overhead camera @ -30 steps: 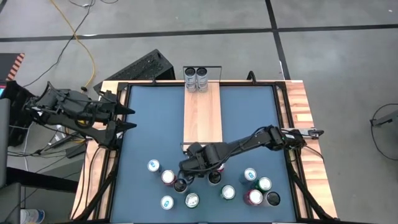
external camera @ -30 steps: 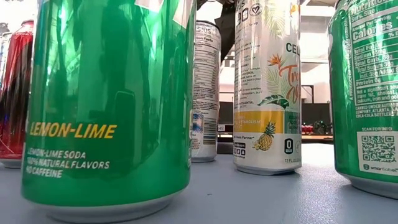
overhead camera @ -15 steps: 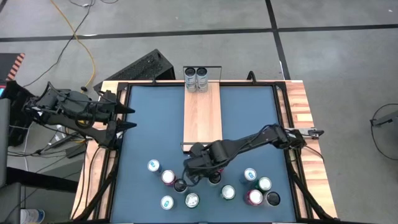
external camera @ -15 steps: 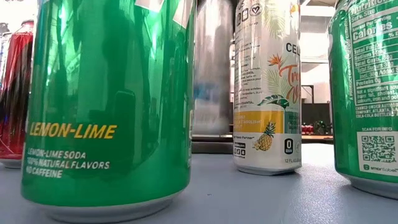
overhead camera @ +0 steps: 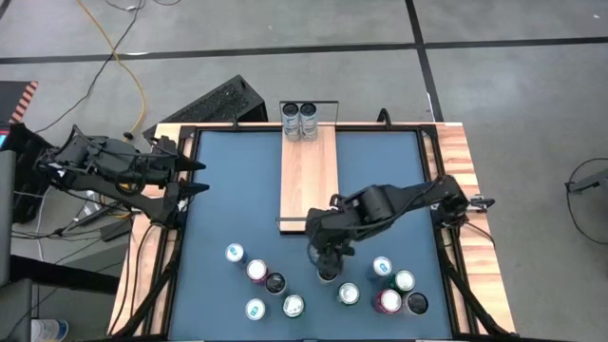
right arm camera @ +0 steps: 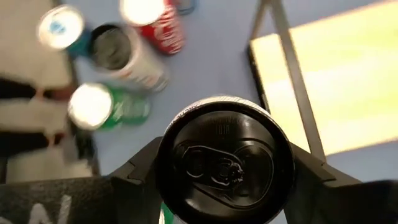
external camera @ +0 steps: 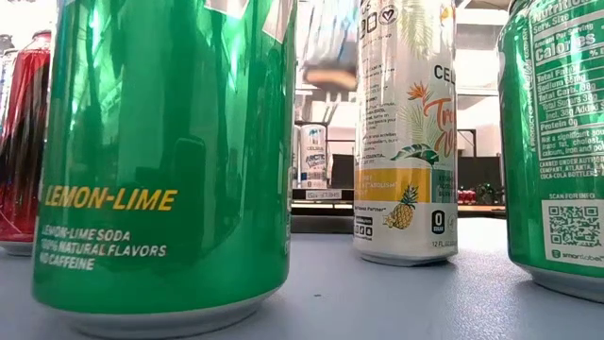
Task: Place canned beverage on shelf
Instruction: Put the white blue soda can on the shelf aligned with the other white blue soda cans
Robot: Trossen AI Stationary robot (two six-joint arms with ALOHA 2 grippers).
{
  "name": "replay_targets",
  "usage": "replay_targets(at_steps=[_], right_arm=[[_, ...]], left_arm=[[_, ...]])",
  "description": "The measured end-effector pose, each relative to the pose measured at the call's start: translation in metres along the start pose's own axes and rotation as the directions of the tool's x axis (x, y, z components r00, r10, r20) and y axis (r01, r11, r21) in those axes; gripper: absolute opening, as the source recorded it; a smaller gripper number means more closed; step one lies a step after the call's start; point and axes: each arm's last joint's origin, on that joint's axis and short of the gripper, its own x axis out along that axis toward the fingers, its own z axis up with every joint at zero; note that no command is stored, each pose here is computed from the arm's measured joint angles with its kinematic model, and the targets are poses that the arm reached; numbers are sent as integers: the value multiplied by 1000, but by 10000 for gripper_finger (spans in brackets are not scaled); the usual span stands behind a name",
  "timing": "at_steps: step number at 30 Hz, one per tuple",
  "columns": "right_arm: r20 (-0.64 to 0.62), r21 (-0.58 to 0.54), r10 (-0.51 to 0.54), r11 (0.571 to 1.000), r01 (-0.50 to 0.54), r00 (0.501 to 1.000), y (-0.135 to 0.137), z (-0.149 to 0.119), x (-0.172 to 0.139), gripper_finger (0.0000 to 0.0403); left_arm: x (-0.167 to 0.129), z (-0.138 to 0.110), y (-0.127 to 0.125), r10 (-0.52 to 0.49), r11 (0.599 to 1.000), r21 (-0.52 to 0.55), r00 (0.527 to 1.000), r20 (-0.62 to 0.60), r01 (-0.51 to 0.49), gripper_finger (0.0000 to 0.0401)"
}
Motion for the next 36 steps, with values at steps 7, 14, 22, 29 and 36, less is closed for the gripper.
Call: replay_targets(at_steps=[7,14,22,29,36], right_arm=[[-1,-246,-39,969,37,999,-21,-13,-39,224],[99,-406,-142,898,170,985,-58,-4,-60,224],[101,-625,-250,737,257,963,-120,18,-60,224],[42,-688,-311,680,253,950,-194,32,-56,224],[-63,-684,-330,701,200,942,-271,38,-38,224]], left_arm=[[1,1,1,41,999,-13,999,22,-41,332],[1,2,2,90,996,-33,995,53,-88,332],[1,3,4,157,985,-80,983,95,-150,332],[1,3,5,170,985,-38,980,98,-167,332],[0,4,5,181,982,33,977,116,-186,332]])
